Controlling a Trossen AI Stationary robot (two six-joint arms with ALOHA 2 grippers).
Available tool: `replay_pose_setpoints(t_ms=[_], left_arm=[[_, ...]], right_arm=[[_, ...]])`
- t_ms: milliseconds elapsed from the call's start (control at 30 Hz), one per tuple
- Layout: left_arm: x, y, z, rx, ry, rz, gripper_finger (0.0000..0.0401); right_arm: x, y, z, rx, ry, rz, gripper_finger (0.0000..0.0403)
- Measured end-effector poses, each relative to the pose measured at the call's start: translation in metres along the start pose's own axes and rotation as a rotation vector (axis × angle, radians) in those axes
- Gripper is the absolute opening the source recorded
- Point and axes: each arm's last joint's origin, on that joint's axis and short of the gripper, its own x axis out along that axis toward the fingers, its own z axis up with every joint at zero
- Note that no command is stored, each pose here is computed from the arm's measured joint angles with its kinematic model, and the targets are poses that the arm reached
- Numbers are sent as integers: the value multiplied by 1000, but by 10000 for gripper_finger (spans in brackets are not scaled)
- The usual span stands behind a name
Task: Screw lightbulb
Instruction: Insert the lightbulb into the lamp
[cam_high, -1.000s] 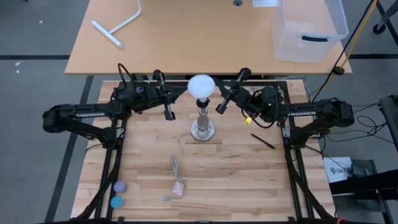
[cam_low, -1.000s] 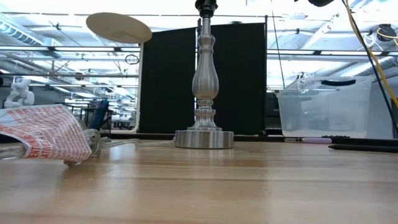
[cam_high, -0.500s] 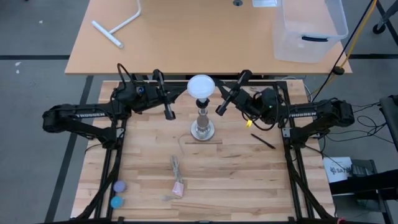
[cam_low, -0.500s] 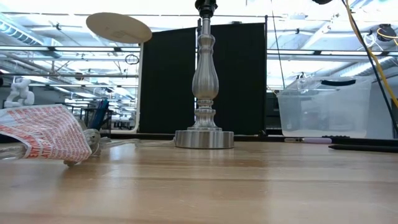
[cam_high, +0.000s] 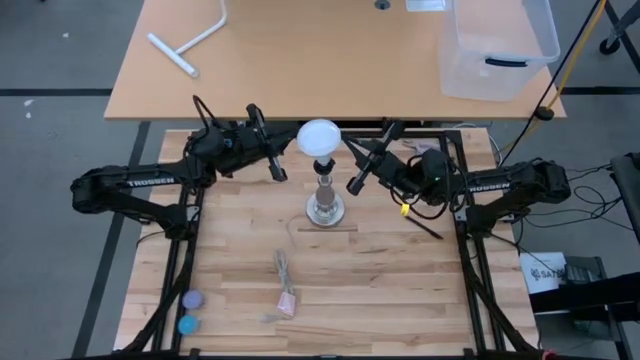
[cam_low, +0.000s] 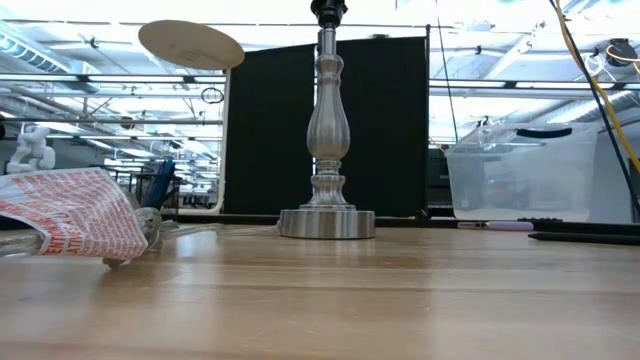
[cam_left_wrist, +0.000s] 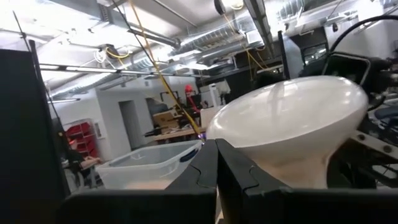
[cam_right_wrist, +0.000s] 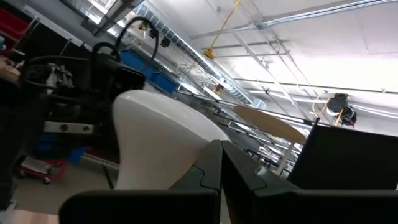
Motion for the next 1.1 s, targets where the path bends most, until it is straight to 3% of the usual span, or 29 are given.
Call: replay_pose_setpoints(t_ms=[500,1100], left_arm=[[0,0,2,5,-20,-12,0],[-14,-10,25,83,-80,-27,0]], right_arm=[[-5,10,4,-72,87,-47,0],[-6,7,4,-118,165,-149,0]])
